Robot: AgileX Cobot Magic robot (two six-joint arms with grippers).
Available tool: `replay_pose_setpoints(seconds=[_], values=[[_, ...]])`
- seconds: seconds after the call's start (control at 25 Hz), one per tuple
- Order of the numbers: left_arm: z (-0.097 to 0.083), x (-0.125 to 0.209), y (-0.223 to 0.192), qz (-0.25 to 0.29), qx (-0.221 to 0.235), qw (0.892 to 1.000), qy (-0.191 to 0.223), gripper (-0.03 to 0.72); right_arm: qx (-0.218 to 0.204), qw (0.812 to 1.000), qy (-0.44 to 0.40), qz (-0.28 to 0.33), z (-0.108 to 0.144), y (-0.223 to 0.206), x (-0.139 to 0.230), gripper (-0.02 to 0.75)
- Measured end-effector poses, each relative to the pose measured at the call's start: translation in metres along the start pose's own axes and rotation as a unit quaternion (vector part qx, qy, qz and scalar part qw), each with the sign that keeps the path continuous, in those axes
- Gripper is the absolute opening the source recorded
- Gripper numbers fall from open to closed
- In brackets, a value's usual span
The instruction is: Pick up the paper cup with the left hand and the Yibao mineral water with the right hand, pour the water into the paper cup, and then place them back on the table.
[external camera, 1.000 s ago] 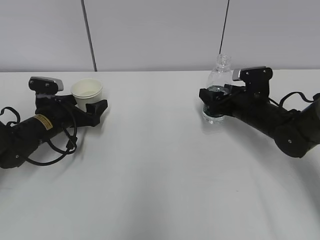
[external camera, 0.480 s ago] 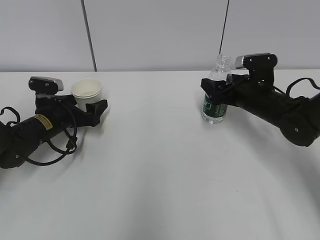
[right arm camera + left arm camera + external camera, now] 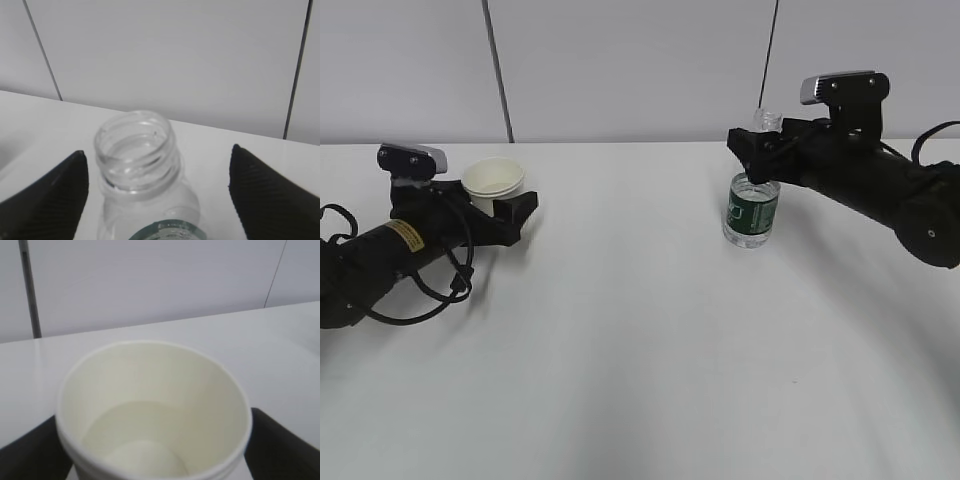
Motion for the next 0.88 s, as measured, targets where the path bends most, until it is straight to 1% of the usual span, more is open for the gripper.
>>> replay_pose_setpoints(seconds=[0.48,0.88], values=[[0.002,-0.026,0.002,-0.026,-0.001,1.000,-0.013,0.591,0.002,1.000,0.005,-0.004,0.003,0.004,-0.014,0.651],[0.005,-0.056,0.006,-0.036,-0.008,0.999,-0.032,0.591,0.004,1.000,0.017,-0.024,0.009,0.015,-0.044,0.647]])
Point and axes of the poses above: a point on each arm's last joint axis where the gripper is mounted, y pointing back along that axis away from the gripper, z along the wrist's bending axis when the last joint is at zero, x = y × z, the point moved 5 cm from there along -y, pointing out along that axis toward the gripper, and after that the axes turned 8 degrees about -y, right-handed, at the moved point
